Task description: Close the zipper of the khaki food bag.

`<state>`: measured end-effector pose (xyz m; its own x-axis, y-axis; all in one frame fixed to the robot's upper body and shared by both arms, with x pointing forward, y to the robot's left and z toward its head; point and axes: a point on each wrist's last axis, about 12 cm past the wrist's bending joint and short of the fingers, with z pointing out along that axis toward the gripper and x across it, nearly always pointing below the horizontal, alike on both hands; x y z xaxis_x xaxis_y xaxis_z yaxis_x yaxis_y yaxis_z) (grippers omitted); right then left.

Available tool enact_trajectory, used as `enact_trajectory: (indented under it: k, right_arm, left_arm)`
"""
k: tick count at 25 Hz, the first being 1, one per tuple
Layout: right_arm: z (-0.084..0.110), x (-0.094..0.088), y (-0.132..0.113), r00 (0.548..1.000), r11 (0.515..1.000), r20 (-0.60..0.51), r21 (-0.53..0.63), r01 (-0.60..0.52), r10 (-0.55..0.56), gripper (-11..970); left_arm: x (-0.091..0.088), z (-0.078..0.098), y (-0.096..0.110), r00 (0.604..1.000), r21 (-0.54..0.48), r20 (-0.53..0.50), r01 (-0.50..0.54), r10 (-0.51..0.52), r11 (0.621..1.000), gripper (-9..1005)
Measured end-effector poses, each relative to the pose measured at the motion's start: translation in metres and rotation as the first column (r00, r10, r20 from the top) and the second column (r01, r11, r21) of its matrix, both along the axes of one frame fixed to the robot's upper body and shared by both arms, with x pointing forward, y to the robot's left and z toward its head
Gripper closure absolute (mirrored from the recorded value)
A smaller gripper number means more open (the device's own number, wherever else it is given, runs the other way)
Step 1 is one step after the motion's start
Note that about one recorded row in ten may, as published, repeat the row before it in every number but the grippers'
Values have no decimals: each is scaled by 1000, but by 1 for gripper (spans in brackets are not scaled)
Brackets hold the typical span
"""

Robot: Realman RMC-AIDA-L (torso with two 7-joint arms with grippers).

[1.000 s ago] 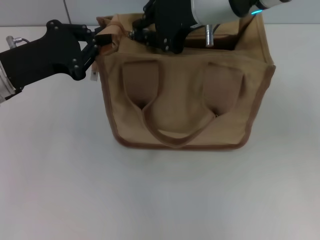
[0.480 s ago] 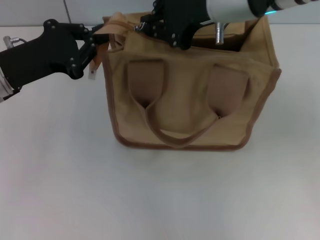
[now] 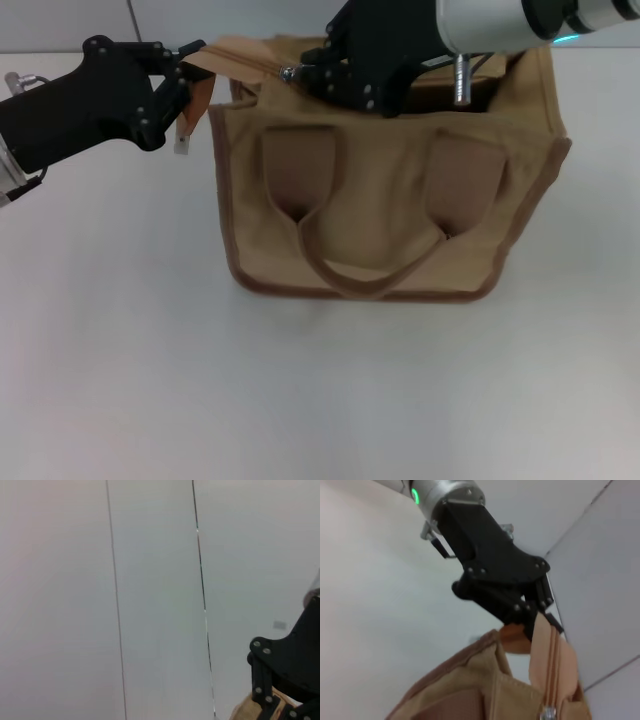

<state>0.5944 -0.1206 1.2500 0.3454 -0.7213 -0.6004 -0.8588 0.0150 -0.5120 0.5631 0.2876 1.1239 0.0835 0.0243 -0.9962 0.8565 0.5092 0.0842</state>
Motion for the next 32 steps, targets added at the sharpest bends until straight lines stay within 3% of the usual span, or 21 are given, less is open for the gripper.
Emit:
enact_trajectory:
  k: [6,14,19,24,25,26,29,32]
  right_arm:
    - [-1,1,-13,998,998,-12,-12,53,-54,920]
    - [2,1,-17,995,995,-61,53,86,-82,961]
    - [15,5,-31,975,969,-199,203,143,-102,960]
    - [11,16,-51,911,937,-403,275,217,-93,842]
    - [6,21,-59,871,918,-482,295,265,-96,822]
    - [6,21,-59,871,918,-482,295,265,-96,803]
    - [1,25,-70,794,873,-603,345,346,-77,744]
    - [-5,27,-82,685,819,-728,375,434,-30,685]
  left_arm:
    - [2,2,1,1000,-7,-2,-7,7,1000,979]
    - [3,2,-3,1000,-4,6,2,-2,1000,978]
    - [3,2,-3,1000,-8,9,2,-2,1000,978]
    - [2,2,-4,1000,-11,9,7,-7,1000,979]
    - [2,2,-4,1000,-12,9,7,-7,1000,979]
    - [2,2,-4,1000,-13,8,8,-8,1000,979]
    - [3,3,-5,1000,-15,6,9,-9,1000,979]
    - [3,3,-5,1000,-17,6,9,-9,1000,978]
